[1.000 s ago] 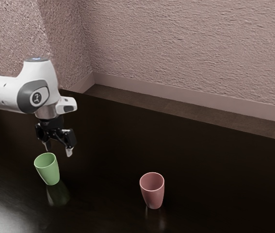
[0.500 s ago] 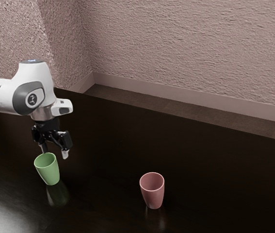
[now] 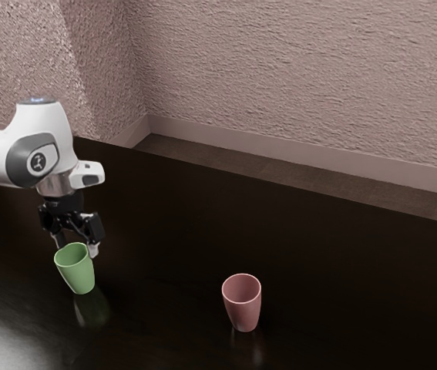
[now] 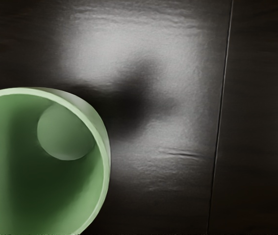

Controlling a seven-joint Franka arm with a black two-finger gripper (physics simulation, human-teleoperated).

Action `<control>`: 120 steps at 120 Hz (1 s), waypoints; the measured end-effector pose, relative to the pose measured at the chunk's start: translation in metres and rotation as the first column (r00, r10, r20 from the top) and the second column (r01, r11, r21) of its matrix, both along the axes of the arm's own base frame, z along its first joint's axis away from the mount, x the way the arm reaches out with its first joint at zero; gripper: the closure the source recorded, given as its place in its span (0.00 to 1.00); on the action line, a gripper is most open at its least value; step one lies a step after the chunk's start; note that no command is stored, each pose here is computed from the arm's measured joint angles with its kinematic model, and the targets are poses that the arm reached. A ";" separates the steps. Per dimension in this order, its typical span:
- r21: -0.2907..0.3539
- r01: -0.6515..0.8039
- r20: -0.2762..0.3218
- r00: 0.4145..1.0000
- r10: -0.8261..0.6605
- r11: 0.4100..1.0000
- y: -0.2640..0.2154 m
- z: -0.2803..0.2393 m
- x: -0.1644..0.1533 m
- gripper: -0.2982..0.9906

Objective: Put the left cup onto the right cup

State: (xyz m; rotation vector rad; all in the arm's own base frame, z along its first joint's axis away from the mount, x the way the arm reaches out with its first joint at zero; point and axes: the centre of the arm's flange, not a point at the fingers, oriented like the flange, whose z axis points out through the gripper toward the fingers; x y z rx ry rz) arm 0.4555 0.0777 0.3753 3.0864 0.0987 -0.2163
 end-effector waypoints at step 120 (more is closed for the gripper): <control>0.032 -0.014 0.008 1.000 0.014 0.999 0.003 -0.044 0.012 0.23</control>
